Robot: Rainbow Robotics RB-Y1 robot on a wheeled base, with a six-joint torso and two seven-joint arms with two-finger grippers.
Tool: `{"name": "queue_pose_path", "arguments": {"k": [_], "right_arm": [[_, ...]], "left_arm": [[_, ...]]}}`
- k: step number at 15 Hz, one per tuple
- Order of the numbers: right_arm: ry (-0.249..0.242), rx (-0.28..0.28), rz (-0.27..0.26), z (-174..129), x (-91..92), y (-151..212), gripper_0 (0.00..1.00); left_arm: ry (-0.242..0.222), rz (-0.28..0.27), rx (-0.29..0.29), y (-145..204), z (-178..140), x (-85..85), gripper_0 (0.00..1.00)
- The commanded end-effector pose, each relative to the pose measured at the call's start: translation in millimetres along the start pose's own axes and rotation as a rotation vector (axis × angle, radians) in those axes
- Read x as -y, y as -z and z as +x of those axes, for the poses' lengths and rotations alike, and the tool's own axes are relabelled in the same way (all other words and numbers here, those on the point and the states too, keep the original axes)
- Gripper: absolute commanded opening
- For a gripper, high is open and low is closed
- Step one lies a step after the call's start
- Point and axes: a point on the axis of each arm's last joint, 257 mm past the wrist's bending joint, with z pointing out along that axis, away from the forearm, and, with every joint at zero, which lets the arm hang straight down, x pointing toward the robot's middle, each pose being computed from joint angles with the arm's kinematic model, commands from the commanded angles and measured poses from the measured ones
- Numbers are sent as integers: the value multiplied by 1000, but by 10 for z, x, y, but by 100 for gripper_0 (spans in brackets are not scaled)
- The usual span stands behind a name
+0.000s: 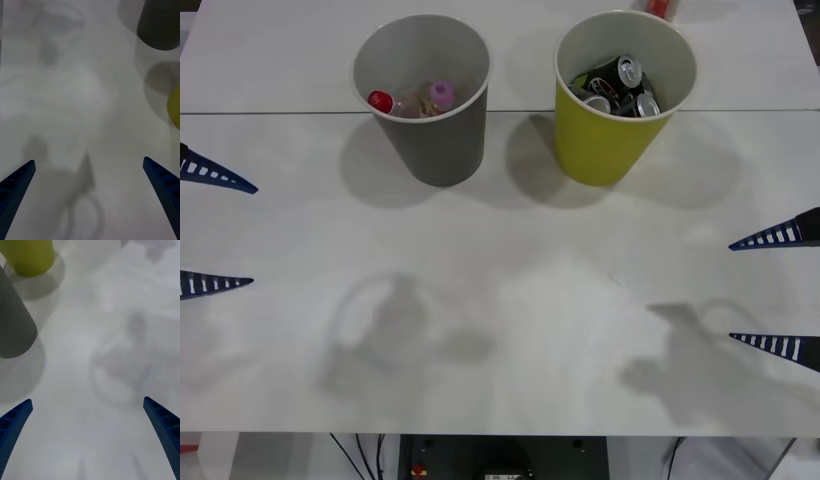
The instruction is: Put the can into the green bin and the plastic bottle into the gray bin
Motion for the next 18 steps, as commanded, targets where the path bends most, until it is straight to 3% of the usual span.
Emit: {"name": "queue_pose_path", "arguments": {"k": [1,9,18], "right_arm": [[0,0,0,0,0,0,100],[0,0,0,0,0,0,100],[0,0,0,0,0,0,100]], "left_arm": [[-39,13,12,-71,96,143,100],[-118,38,34,-296,140,407,100],[-143,66,18,-349,178,497,100]]}}
